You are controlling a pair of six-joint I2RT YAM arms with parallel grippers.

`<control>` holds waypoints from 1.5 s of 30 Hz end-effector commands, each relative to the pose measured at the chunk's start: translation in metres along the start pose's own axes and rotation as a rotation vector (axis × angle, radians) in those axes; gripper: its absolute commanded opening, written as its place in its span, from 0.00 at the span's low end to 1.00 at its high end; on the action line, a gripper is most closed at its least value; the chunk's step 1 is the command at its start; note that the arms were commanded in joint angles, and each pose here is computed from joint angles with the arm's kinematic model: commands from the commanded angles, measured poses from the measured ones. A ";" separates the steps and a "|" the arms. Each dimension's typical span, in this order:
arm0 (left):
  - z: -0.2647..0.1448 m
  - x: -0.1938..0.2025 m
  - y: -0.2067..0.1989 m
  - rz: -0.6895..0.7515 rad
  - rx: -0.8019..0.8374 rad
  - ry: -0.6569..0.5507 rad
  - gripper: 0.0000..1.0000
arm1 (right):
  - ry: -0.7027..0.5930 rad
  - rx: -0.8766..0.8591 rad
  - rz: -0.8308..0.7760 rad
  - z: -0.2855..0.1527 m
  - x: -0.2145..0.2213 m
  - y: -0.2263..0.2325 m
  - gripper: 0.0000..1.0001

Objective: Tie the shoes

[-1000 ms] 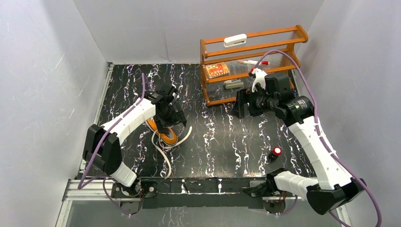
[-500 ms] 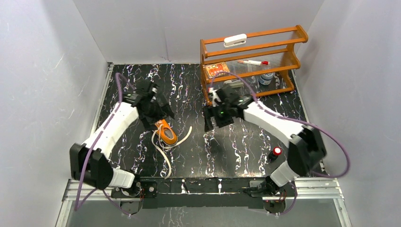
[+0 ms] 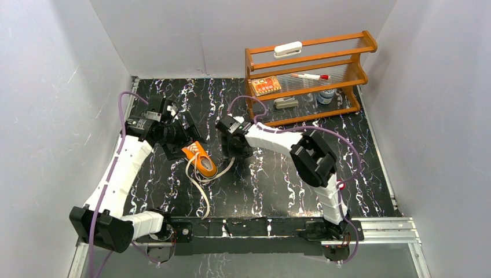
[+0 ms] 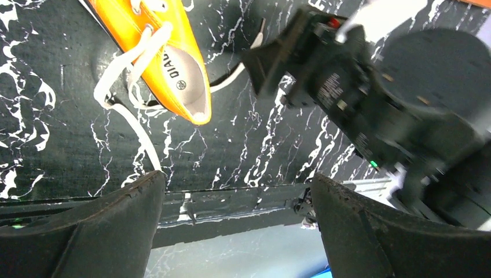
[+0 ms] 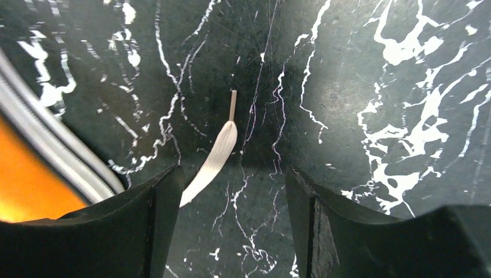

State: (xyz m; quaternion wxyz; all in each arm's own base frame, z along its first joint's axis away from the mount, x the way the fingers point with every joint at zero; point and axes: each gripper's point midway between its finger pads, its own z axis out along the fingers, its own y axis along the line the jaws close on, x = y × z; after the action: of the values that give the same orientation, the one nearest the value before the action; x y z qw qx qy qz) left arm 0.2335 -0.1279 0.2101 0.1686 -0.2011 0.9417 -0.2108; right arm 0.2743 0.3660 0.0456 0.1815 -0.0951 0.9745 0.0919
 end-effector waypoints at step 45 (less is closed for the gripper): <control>-0.003 0.001 0.029 -0.194 -0.082 -0.109 0.85 | -0.684 -0.513 -0.059 -0.273 -0.120 0.022 0.00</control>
State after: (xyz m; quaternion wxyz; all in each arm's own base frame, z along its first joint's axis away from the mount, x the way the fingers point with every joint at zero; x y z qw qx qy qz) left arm 0.2345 -0.1038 0.2058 0.1992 -0.2911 0.9205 -0.1682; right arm 0.2366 0.3592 0.2857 0.3711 -0.1847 0.8342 0.3638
